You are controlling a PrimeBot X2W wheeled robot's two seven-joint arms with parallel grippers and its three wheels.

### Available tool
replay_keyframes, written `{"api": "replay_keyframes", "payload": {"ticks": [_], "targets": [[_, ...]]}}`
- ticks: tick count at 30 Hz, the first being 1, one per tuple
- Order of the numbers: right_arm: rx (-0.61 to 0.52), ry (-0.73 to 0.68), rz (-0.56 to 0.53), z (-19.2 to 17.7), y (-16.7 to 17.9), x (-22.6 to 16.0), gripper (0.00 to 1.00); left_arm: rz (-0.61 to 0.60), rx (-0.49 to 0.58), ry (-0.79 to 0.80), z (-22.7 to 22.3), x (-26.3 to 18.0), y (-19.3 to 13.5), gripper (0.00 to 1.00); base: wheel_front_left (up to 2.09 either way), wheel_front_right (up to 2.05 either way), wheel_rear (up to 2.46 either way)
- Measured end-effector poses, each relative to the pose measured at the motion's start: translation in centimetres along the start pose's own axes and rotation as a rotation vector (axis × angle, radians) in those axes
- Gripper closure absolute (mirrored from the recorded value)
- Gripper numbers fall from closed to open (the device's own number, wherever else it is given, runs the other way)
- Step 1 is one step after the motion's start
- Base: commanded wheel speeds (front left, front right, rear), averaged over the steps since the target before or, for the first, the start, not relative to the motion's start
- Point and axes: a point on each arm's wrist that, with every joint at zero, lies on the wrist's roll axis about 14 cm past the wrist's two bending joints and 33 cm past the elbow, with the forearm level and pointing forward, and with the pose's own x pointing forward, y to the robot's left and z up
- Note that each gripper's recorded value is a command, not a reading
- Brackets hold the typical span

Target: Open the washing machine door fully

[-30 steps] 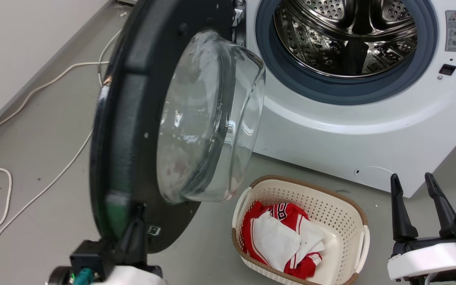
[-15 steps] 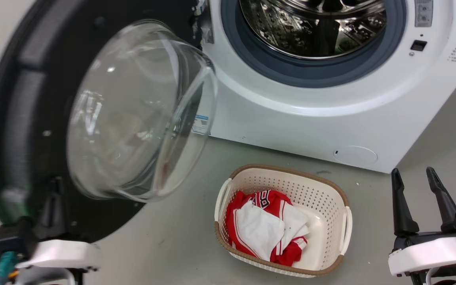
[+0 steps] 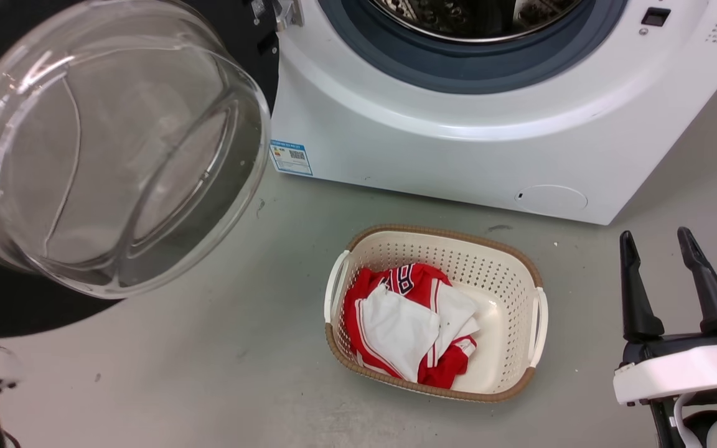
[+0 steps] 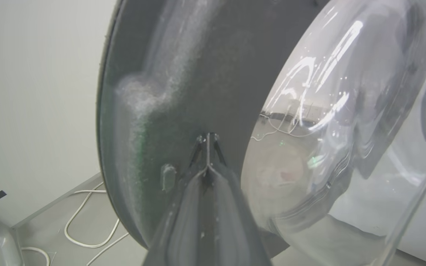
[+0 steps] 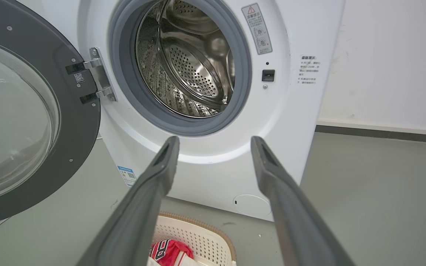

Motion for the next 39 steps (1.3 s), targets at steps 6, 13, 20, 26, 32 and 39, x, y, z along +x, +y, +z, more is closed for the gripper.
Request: {"api": "replay_keyframes", "payload": {"ticks": [6,13,20,26,32,39], "targets": [[-0.003,0.004,-0.001,-0.3,-0.1,0.6,0.0,0.016,0.016,0.014,-0.2,2.1,1.5,1.0,0.0,0.0,0.0],[0.001,0.005,-0.01,-0.2,-0.4,0.1,0.0,0.017,0.023,0.02,-0.1,3.1,2.0,1.0,0.0,0.0,0.0],[0.023,-0.018,-0.026,0.6,-0.6,-1.4,0.0,-0.03,0.014,-0.025,0.6,0.8,0.4,1.0,0.0,0.0,0.0],[0.017,-0.043,-0.039,1.8,-0.6,-3.0,0.0,-0.107,-0.035,-0.051,0.6,-2.9,-2.6,1.0,0.0,0.0,0.0],[0.007,-0.061,-0.054,2.7,-0.8,-4.7,0.0,-0.25,-0.142,-0.022,-0.5,-6.2,-8.4,1.0,0.0,0.0,0.0],[-0.003,-0.075,-0.084,3.4,-1.5,-6.2,0.0,-0.464,-0.207,-0.03,0.4,-8.8,-16.0,0.87,0.0,0.0,0.0]]}}
